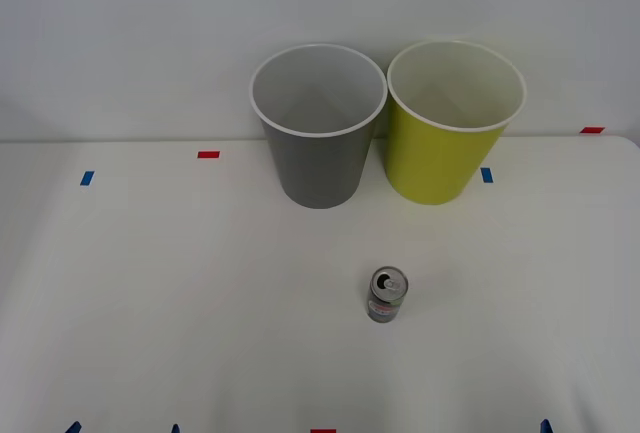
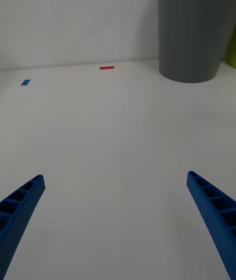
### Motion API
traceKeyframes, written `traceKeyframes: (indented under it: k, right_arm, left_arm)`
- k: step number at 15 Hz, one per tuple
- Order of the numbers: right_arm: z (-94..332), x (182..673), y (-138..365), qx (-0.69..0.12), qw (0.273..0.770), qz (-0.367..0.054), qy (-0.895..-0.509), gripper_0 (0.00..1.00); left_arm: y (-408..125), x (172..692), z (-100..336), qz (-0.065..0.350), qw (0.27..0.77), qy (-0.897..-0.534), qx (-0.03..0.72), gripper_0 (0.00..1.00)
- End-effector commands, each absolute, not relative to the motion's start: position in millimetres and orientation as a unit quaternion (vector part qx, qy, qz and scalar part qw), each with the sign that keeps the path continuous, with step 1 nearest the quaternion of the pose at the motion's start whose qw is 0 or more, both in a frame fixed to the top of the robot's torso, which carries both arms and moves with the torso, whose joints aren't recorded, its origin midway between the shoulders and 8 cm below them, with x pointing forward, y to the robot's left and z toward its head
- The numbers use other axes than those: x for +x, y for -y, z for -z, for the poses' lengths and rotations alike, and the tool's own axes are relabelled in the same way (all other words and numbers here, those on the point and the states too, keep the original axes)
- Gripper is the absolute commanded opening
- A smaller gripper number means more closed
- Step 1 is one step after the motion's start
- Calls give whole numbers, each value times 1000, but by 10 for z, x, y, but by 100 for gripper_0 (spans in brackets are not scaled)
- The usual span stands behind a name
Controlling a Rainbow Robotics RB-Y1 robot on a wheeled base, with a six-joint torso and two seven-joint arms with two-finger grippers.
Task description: Put cans in the gray bin and PET bottles in the light green bin.
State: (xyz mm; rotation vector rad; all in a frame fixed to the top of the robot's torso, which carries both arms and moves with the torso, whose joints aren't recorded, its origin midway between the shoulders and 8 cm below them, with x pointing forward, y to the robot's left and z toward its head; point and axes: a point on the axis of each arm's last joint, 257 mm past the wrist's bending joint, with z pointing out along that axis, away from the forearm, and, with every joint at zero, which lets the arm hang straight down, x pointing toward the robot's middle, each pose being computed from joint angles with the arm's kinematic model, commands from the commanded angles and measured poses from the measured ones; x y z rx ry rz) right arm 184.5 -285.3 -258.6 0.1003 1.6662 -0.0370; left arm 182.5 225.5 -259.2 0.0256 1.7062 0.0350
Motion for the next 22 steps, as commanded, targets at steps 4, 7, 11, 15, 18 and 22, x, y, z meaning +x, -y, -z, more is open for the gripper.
traceKeyframes:
  k: [4,7,11,15,18,22]
  right_arm:
    - [2586,1845,2853,45,671,16,-740,100]
    - [2586,1845,2853,45,671,16,-740,100]
    - [2586,1845,2853,45,671,16,-740,100]
    - [2586,1845,2853,45,671,16,-740,100]
    - [2586,1845,2853,45,671,16,-740,100]
    - [2737,1868,2868,50,664,18,-746,100]
  left_arm:
    - [-2255,1825,2592,-15,657,-753,11,100]
    - [-2255,1825,2592,-15,657,-753,11,100]
    - [-2255,1825,2592,-15,657,-753,11,100]
    - [-2255,1825,2592,-15,657,-753,11,100]
    - [-2255,1825,2592,-15,657,-753,11,100]
    - [-2255,1825,2592,-15,657,-753,11,100]
